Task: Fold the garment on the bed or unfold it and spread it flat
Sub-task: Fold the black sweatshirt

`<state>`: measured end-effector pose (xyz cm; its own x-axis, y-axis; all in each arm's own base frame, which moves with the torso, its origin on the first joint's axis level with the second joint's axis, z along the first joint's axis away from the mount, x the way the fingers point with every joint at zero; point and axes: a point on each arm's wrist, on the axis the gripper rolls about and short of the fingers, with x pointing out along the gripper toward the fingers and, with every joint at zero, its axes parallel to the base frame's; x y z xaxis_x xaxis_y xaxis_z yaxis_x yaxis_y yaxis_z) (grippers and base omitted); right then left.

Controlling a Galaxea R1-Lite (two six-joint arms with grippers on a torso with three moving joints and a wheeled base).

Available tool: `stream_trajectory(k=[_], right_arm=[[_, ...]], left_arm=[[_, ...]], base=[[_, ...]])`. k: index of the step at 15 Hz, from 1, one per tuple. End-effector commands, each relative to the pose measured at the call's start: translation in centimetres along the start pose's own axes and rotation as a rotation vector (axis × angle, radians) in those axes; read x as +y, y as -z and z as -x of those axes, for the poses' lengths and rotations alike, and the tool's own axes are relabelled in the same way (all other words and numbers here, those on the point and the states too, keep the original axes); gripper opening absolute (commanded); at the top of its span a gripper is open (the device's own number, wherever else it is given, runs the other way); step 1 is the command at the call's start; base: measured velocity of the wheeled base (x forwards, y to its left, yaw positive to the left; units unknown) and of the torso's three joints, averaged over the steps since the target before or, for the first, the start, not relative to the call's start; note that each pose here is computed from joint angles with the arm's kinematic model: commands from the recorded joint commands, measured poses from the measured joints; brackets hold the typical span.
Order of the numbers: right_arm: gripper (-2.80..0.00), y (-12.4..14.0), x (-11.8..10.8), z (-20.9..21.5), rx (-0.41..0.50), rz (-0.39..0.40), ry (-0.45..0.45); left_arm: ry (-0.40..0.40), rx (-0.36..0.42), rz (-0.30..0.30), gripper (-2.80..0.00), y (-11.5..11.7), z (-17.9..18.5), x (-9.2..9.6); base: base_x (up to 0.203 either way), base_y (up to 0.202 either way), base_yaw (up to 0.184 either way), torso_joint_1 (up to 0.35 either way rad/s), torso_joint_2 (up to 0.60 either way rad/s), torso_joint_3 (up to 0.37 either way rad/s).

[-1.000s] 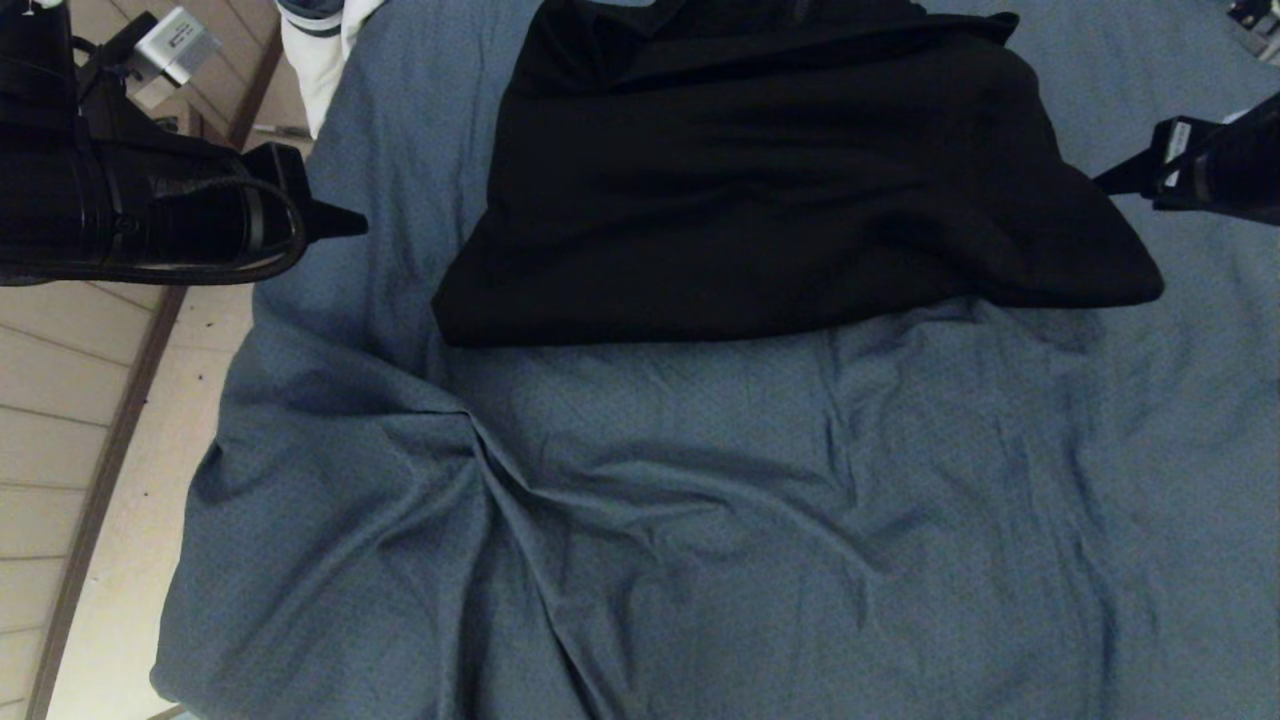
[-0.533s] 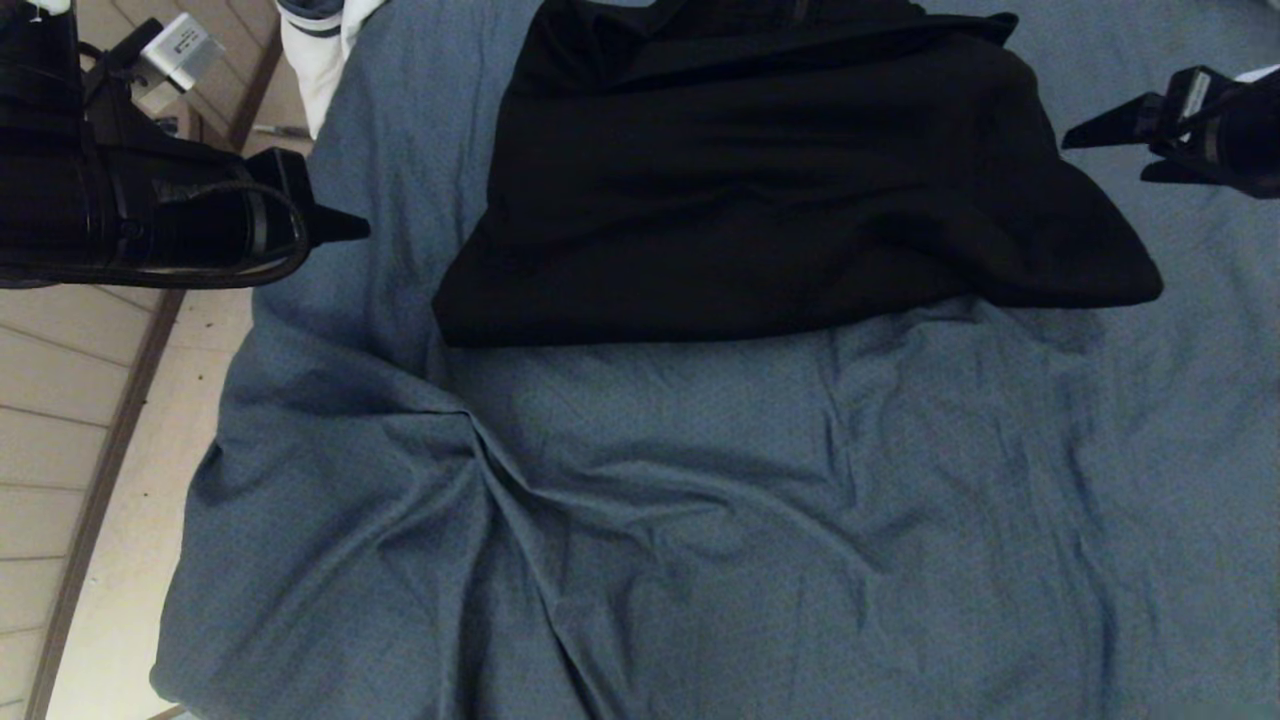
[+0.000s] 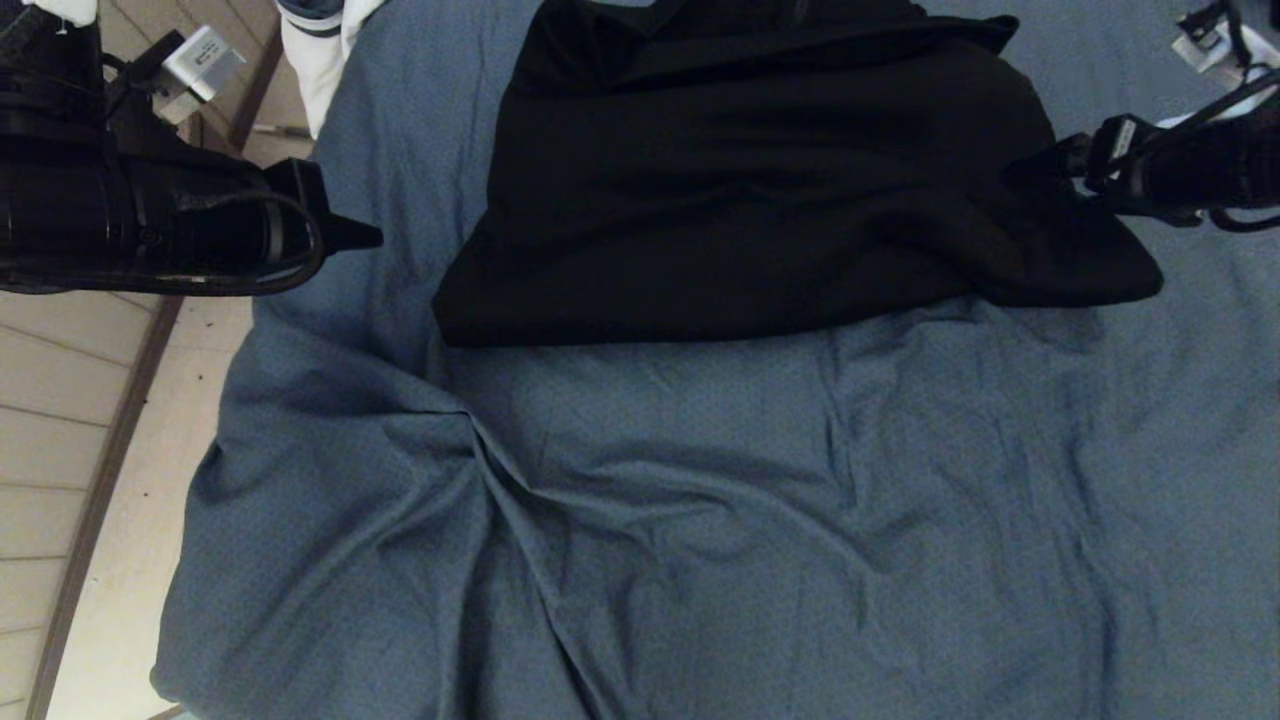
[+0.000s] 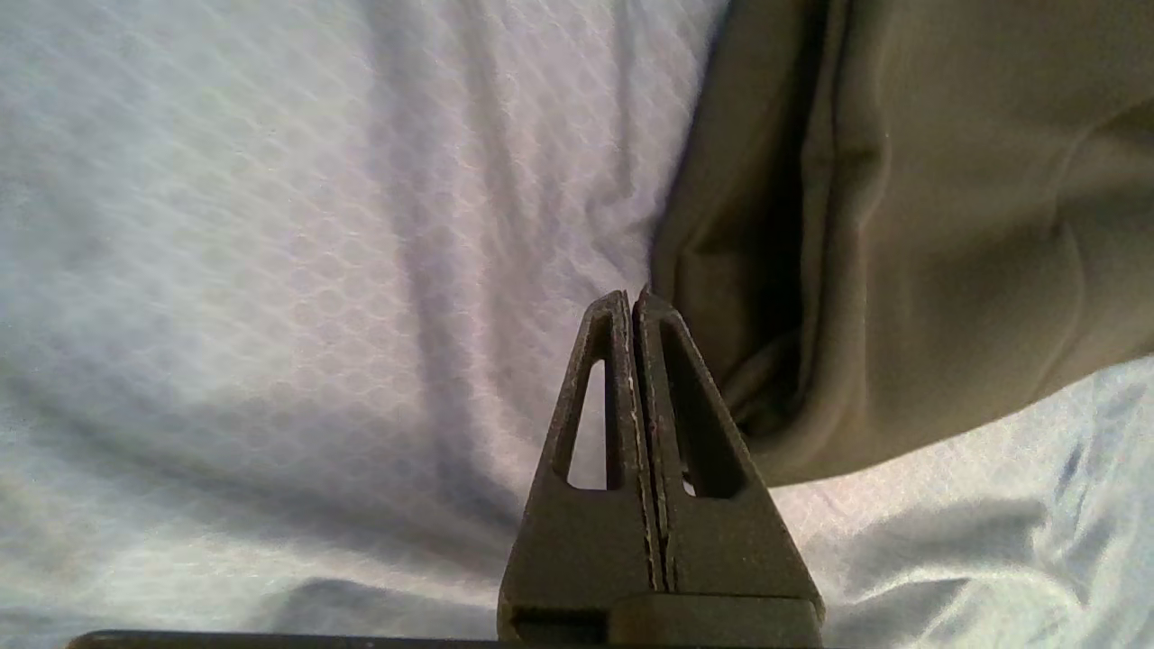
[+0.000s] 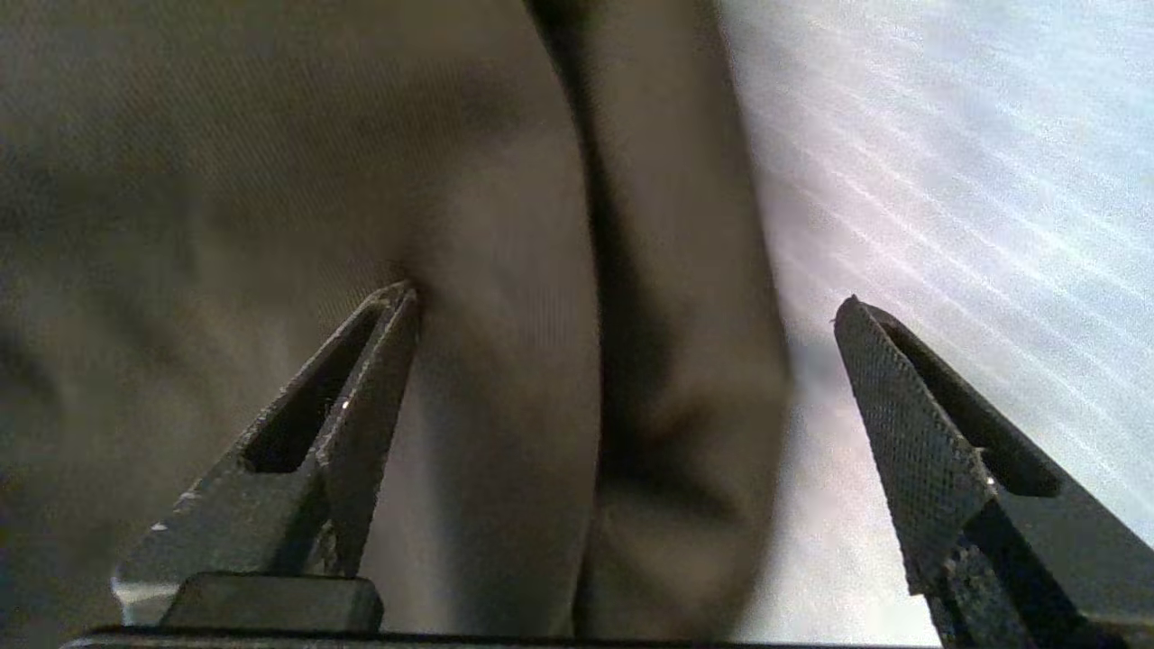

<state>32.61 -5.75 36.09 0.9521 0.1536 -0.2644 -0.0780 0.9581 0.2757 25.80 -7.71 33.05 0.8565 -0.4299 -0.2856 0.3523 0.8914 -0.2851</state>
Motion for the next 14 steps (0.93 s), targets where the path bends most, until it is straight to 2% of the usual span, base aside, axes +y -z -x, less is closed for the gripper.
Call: stream_trajectory(k=[1,4,8,9,14], right_arm=[[0.0,1.4,-0.1,-3.2,0.064,-0.012,-0.044],[0.0,1.6,0.7,-3.7,0.073,-0.01,-0.071],[0.0,1.2,2.4,-3.7,0.017,0.031,-0.116],[-2.8,1.2,2.6,-3.7,0.021,0.032,-0.119],[-2.8,0.7,3.1,-2.7,-0.001,0.04,-0.129]], left_arm=[[0.01,0.024,0.001,-2.8,0.5,-0.7,-0.3],[0.014,0.028,0.0,-2.8,0.6,-0.8,-0.4],[0.02,0.034,0.0,-2.8,0.7,-0.9,-0.5],[0.02,0.035,0.0,-2.8,0.7,-0.9,-0.6],[0.022,0.031,-0.001,-2.8,0.6,-0.9,-0.6]], base=[[0.0,0.0,0.0,0.0,0.0,0.0],[0.0,0.0,0.0,0.0,0.0,0.0],[0.0,0.0,0.0,0.0,0.0,0.0],[0.0,0.0,0.0,0.0,0.0,0.0],[0.0,0.0,0.0,0.0,0.0,0.0]])
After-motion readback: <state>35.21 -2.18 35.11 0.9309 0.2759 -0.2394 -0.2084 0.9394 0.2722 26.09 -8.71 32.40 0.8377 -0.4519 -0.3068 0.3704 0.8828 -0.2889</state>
